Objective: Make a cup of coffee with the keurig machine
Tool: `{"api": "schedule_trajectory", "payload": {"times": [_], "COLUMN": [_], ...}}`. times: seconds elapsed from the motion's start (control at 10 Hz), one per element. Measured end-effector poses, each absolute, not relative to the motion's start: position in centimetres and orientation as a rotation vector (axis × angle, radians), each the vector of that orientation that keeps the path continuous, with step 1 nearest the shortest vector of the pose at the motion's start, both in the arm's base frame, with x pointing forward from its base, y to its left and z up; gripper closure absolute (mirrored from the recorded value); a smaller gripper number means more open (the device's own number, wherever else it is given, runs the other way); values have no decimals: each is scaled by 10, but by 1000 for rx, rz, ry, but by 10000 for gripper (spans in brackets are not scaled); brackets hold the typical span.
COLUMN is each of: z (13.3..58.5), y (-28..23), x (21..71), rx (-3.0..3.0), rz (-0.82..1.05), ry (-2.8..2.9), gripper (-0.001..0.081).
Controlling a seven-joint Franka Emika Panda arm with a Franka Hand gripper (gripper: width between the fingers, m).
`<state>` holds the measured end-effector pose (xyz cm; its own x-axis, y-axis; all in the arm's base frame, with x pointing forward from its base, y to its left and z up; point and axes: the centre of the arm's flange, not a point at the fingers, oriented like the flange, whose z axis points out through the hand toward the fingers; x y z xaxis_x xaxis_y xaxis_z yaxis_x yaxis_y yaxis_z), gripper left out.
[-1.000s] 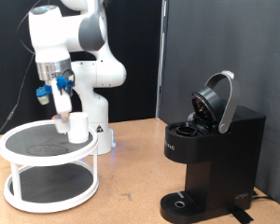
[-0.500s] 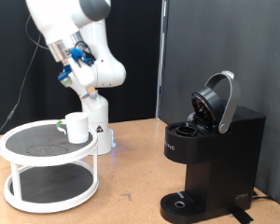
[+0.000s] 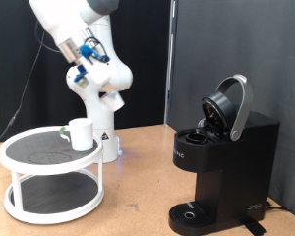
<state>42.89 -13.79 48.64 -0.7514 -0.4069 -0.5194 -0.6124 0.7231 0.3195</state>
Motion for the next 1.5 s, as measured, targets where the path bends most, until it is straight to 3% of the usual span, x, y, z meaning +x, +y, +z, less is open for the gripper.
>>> {"api": "schedule_trajectory", "payload": {"times": [0.5, 1.1, 1.5], "z": [512, 531, 524], "y": [-69, 11, 15], "x": [457, 486, 488], "rx": [-766, -804, -804], "rz": [770, 745, 741], "ry": [2413, 2446, 2460], "gripper": [424, 424, 424]}}
